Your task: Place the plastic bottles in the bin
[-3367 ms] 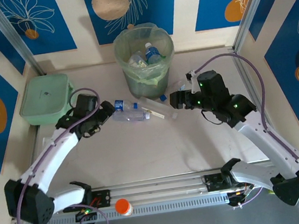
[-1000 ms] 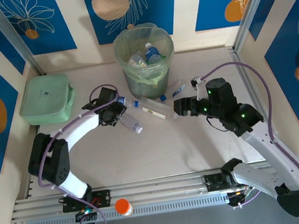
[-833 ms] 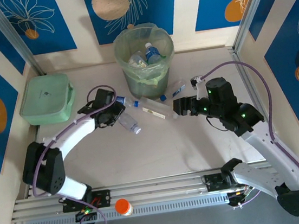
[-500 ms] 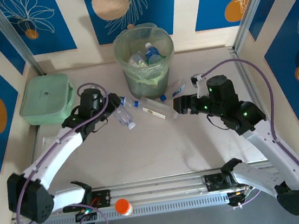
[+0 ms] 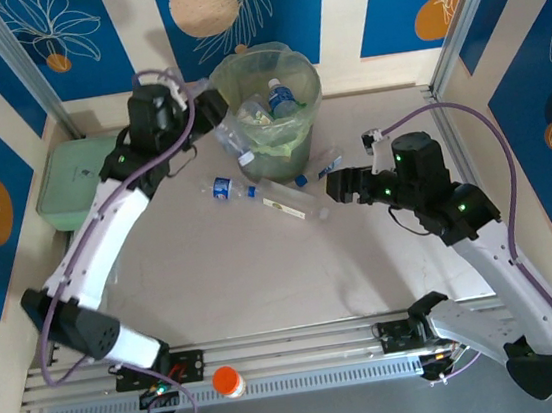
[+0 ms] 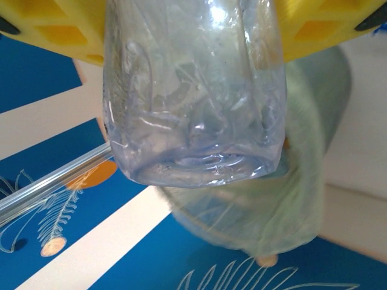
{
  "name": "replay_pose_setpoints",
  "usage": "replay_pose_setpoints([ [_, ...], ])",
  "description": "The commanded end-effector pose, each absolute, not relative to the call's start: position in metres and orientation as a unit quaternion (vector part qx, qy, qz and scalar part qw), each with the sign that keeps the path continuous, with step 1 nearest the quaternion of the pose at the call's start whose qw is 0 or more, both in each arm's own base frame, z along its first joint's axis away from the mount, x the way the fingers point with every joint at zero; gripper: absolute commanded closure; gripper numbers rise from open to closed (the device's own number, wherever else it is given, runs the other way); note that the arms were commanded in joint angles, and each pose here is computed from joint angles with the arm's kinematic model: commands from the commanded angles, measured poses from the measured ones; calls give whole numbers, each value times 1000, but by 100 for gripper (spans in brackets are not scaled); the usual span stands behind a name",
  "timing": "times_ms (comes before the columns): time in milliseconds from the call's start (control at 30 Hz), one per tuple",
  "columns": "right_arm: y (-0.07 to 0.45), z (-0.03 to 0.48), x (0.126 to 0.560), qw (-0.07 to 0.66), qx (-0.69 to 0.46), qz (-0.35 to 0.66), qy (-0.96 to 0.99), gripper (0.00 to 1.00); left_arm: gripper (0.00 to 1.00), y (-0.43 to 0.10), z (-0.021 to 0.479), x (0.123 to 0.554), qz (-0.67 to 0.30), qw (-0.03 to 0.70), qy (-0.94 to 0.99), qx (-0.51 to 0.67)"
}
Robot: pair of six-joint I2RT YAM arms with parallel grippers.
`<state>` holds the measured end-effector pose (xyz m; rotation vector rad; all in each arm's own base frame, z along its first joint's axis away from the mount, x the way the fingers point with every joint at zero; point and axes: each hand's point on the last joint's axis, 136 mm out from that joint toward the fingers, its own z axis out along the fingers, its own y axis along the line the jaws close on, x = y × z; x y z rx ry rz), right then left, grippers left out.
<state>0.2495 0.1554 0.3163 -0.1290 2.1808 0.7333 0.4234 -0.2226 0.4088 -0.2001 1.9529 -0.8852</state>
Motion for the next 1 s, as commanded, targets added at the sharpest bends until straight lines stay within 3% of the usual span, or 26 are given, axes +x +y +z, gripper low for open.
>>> replay_pose_setpoints([
  [0,154,324,246,404,-50,301,862,20,48,-239,421,446,-378,466,798,-60],
  [467,151,312,256,394,-41,291,871,20,51,-291,428,573,-475,467,724,-177],
  [867,142,314,258,407,-40,273,871,20,54,-335,365,597,-462,455,744,-158],
  [967,141,311,258,404,-39,274,872,20,47,-343,352,601,-470,444,746,-160],
])
